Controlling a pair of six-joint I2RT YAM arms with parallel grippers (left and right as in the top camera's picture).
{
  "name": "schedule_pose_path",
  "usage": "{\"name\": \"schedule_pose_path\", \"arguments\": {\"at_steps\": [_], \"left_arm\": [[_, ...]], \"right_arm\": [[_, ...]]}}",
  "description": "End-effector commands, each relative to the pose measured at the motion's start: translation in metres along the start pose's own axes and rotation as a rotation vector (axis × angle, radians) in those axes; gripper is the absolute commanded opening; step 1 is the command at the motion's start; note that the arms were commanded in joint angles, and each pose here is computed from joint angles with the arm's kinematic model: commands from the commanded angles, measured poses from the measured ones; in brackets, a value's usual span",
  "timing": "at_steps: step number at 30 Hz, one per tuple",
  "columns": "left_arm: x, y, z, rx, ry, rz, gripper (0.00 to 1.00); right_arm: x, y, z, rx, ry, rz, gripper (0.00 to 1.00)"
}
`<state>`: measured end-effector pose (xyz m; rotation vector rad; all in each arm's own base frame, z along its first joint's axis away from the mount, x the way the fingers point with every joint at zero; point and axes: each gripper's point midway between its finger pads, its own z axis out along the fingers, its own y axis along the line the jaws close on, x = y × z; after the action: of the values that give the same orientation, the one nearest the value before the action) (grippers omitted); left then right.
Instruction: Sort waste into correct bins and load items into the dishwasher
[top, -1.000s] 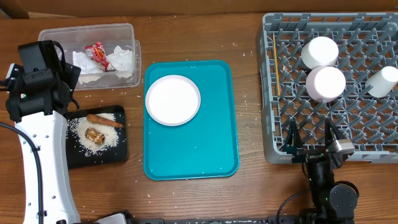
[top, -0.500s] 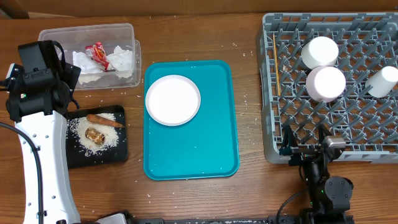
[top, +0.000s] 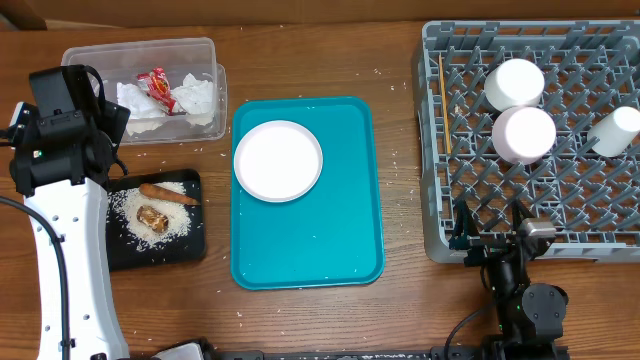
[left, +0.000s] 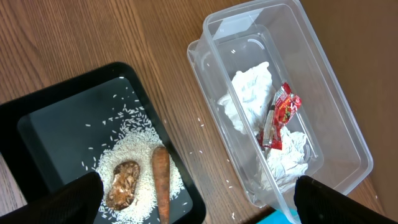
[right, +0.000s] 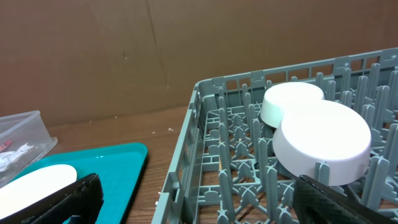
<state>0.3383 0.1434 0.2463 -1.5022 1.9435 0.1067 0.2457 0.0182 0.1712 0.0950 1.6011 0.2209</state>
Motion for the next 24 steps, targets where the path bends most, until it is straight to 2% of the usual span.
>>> {"name": "schedule_pose_path", "arguments": {"at_steps": [1,20,24], "left_arm": [[-0.002,0.003,0.004,-0.02,-0.009,0.011,1.0],[-0.002,0.004,0.004,-0.024,-0.012,0.016,1.0],[0.014,0.026,0.0,-0.104,0.062,0.14,1.0]], "right_arm": [[0.001,-0.003,0.0,0.011,-0.007,-0.001,1.0],[0.001,-0.003,0.0,0.011,-0.007,-0.001,1.0],[0.001,-0.003,0.0,0.011,-0.007,-0.001,1.0]]}}
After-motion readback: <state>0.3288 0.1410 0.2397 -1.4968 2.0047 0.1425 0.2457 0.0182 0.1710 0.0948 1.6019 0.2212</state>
